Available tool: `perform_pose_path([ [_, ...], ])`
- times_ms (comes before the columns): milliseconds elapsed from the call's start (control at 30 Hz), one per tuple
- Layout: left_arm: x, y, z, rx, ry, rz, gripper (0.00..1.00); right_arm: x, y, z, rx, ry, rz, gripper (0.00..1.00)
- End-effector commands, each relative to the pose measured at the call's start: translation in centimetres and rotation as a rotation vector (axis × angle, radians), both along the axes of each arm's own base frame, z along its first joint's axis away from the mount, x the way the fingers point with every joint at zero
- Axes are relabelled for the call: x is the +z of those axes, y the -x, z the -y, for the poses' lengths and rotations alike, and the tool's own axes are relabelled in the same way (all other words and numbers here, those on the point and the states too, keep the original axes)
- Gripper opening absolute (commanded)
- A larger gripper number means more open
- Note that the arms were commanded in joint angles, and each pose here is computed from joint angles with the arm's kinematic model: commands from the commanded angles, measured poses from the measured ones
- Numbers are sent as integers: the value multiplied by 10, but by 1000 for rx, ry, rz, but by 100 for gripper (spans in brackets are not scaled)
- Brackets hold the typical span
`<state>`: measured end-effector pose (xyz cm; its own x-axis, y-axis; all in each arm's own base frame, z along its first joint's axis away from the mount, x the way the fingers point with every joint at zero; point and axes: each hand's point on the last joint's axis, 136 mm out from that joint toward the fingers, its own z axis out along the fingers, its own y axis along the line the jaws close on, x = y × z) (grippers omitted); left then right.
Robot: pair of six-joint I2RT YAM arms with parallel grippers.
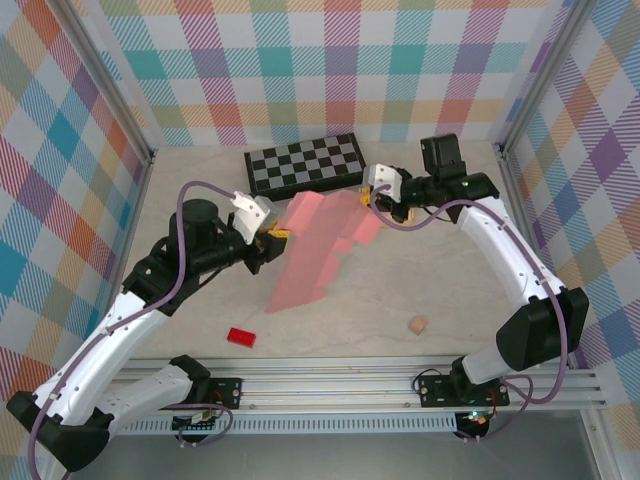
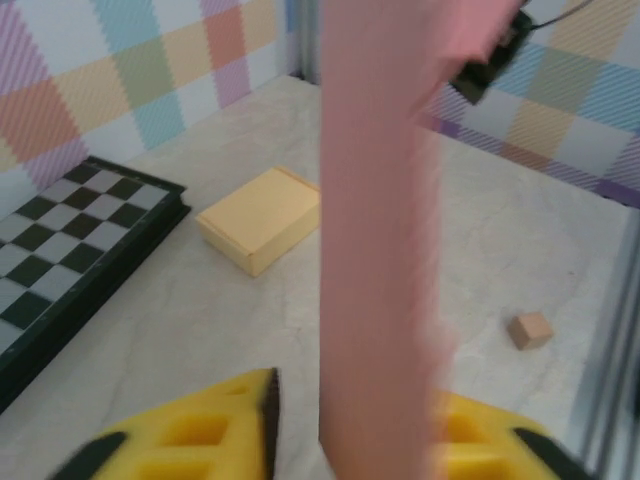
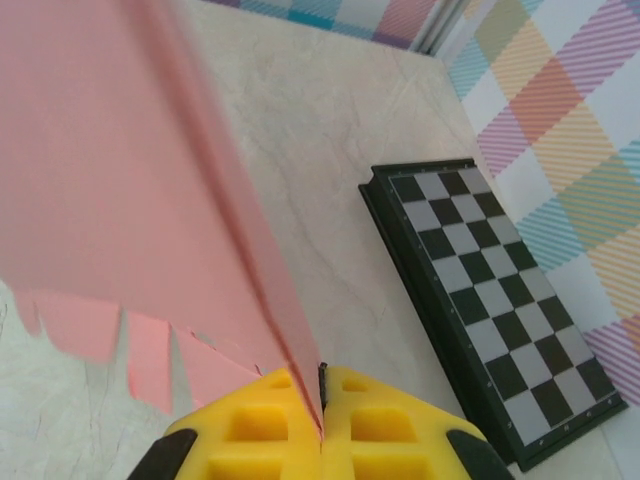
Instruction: Fold the paper box
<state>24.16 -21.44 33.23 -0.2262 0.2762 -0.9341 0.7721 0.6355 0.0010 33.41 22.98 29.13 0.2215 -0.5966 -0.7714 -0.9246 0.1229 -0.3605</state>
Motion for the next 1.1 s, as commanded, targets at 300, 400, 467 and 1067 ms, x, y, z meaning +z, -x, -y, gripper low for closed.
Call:
perform_pose_path([
  [300,8,-28,-61,423,74,104,61,7,-9,49,-256,429,199,0],
  [400,12,-28,-62,419,65,124,61,14,-11,47,-261,464,251,0],
  [467,11,-29,-61,406,32,136,61,23,-12,47,-267,470,288,0],
  [1067,48,-19,-42,298,135,157,61,85,78,38,-219,516,214,0],
])
